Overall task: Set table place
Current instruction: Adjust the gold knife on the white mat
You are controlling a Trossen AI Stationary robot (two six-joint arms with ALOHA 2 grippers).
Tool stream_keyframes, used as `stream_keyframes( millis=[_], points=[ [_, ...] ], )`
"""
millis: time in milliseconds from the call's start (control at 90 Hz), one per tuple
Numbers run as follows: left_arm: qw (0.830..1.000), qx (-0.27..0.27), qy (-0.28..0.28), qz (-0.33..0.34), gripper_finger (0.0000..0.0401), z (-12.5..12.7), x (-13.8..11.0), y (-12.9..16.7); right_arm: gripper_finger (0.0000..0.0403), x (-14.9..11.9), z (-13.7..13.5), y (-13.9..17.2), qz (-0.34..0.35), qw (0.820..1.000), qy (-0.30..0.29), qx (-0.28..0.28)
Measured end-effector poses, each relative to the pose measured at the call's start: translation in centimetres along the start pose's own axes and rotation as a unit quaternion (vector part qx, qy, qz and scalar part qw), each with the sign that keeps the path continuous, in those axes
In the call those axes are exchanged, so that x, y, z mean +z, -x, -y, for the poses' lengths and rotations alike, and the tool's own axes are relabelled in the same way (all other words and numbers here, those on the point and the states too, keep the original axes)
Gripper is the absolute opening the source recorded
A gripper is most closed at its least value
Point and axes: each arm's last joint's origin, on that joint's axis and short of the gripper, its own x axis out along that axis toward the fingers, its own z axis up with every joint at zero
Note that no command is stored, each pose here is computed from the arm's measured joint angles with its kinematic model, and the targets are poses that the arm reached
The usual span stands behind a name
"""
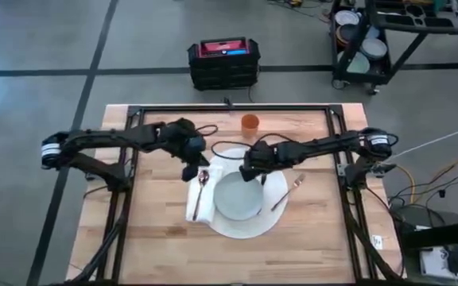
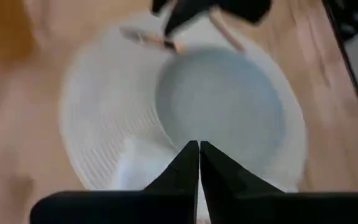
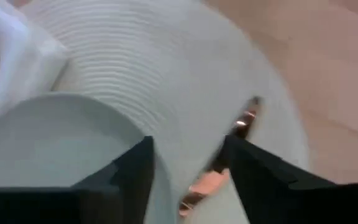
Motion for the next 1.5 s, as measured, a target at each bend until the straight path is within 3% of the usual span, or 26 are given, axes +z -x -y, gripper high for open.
stream_keyframes(
  millis=[67,233,300,456,678,822,1233,1500],
  points=[
    [1.000,0.017,0.007,0.010,0.0000,-0.1,0.2,0.0,0.0229,0.7,-0.1,0.1,0.004,1.000,-0.011,0.000],
    [0.999,0.046,0.016,0.008,0.0000,-0.3,0.1,0.0,0.0289,0.6,1.6,-0.5,-0.035,0.996,-0.025,-0.074],
    [0.998,0.058,0.015,0.002,0.0000,-0.4,0.0,-0.1,0.0303,0.2,2.5,-0.9,-0.058,0.992,-0.024,-0.106],
    [0.997,0.078,0.015,-0.004,0.0000,-0.6,-0.1,-0.1,0.0312,0.2,2.6,-1.4,-0.073,0.991,-0.057,-0.099],
    [0.996,0.083,0.005,-0.018,0.0000,-0.7,-0.4,-0.1,0.0299,-0.3,1.3,-4.0,-0.107,0.988,-0.090,-0.070],
    [0.996,0.083,0.008,-0.031,0.0000,-0.7,-0.7,-0.1,0.0285,-0.8,0.8,-5.5,-0.131,0.983,-0.093,-0.084],
    [0.995,0.083,-0.014,-0.046,0.0000,-0.7,-0.9,0.0,0.0238,-0.1,0.1,-5.2,-0.116,0.984,-0.111,-0.083],
    [0.993,0.105,-0.015,-0.045,0.0000,-0.8,-0.9,0.0,0.0206,-0.5,0.5,-6.3,-0.131,0.979,-0.109,-0.113]
  ],
)
